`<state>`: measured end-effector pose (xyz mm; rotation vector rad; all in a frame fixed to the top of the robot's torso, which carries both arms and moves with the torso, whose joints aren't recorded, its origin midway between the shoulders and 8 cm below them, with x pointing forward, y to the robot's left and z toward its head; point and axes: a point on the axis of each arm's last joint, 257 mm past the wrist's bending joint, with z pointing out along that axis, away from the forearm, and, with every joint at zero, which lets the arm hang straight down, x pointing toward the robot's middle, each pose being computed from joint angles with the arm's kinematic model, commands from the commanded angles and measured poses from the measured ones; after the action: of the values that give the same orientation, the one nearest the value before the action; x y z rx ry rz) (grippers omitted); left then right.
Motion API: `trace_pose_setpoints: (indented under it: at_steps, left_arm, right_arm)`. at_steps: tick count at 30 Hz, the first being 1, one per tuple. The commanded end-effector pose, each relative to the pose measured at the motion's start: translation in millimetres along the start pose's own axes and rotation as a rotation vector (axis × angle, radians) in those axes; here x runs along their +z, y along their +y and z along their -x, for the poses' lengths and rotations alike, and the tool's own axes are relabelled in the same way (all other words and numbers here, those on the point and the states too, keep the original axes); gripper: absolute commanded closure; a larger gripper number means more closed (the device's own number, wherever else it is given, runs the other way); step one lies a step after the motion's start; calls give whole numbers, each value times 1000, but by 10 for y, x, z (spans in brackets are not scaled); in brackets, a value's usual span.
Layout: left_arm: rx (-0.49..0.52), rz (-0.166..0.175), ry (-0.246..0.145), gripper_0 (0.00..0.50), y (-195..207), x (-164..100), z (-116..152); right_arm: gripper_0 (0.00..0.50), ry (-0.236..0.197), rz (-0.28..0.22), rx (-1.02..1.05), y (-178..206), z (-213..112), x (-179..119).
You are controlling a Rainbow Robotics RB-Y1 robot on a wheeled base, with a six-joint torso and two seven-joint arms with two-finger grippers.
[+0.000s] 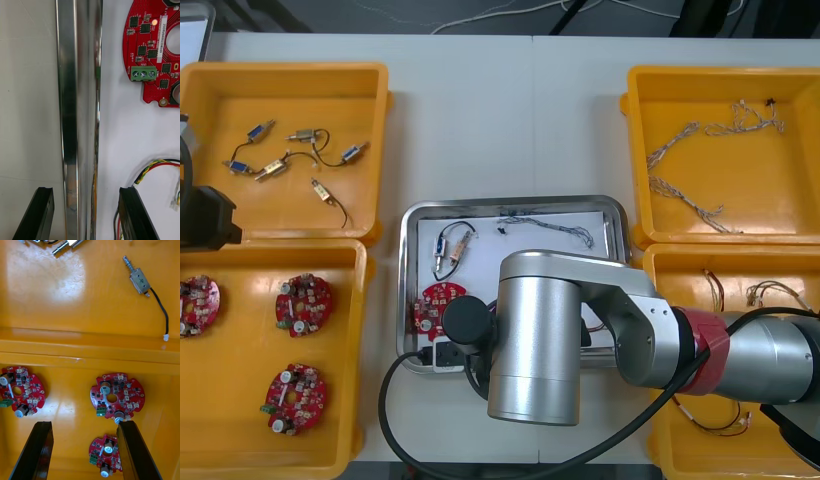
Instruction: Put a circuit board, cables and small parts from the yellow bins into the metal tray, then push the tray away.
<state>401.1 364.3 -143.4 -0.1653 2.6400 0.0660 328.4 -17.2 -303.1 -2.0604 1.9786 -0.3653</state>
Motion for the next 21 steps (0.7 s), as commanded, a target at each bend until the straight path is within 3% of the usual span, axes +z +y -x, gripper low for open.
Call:
trace_pose_setpoints:
  at_steps: [1,5,10,18,21]
  left_arm:
    - [-27,28,-42,0,152,-120,59]
    - [-31,27,-49,0,160,-138,82]
    - [-37,34,-89,0,183,-178,192]
    - [-35,6,-133,0,102,-176,299]
    - [-38,-2,-134,0,83,-159,297]
  right_arm:
    - [0,-33,-8,-40,90,155,-6]
    - [0,-33,-11,-36,133,133,46]
    - [0,-31,-19,-34,173,108,104]
    - [0,-28,-17,-31,219,61,168]
    - [0,-37,-24,-32,236,79,195]
